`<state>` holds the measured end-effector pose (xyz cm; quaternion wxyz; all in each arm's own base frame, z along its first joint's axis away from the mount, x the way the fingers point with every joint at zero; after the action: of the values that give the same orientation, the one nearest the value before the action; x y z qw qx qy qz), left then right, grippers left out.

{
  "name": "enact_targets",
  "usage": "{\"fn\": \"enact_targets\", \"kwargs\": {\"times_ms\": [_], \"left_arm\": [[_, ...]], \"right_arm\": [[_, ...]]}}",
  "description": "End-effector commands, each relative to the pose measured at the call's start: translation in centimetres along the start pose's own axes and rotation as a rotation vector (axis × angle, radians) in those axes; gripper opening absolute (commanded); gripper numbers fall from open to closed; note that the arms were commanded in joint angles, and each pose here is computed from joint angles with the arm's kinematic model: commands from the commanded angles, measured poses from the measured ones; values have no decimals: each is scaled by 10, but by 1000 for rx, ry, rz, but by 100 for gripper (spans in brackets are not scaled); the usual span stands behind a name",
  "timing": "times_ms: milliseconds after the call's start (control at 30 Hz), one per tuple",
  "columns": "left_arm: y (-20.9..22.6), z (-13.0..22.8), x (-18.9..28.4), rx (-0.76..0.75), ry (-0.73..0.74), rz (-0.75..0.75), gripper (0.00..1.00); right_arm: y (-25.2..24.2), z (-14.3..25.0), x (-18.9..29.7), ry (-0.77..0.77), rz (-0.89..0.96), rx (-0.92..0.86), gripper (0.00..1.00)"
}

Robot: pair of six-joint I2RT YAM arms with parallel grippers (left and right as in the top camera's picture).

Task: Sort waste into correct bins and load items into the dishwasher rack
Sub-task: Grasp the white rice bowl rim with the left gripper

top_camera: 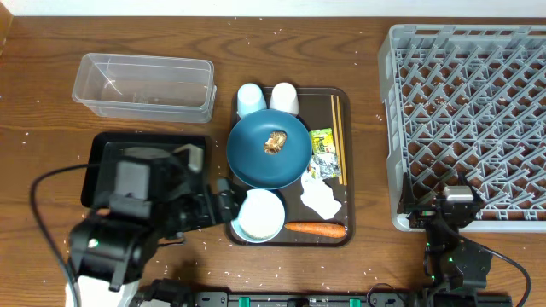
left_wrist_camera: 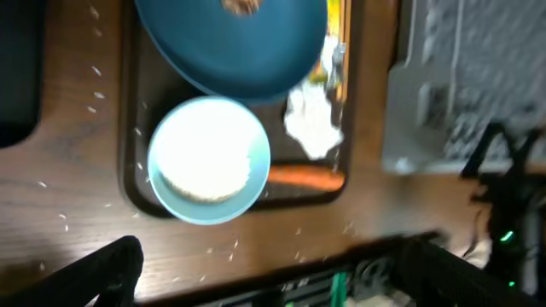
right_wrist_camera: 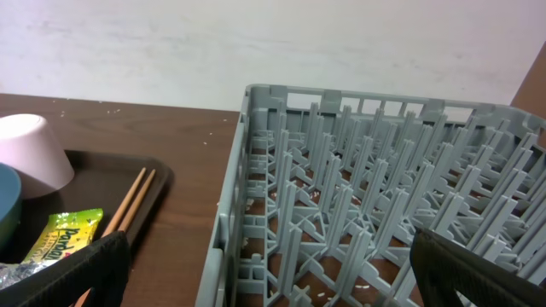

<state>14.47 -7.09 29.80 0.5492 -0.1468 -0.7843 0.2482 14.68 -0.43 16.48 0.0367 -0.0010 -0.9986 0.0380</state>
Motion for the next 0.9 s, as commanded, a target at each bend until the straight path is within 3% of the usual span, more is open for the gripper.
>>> {"fn": "enact_targets", "kwargs": {"times_ms": [0,400,867], "left_arm": [[-9,4,-6,-29,-37,-121,98],[-50,12,-52,-110,23,-113,98],[-45,11,-155,-99,248,-356,98]], "right_arm": [[1,1,0,3,-4,-1,99],[1,1,0,3,-4,-1,99],[1,1,0,3,-4,-1,99]]}}
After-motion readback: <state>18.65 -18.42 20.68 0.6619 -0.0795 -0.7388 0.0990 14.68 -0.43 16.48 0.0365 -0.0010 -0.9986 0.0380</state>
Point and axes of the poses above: each gripper's point midway between its finger pads, its own x axis back along the fingers, its own y axis along the line the jaws close on, z = x × y, the point moved 10 cm from there along x, back along the fingers, and after that the axes turned 1 degree about x, right-handed, at the moved point
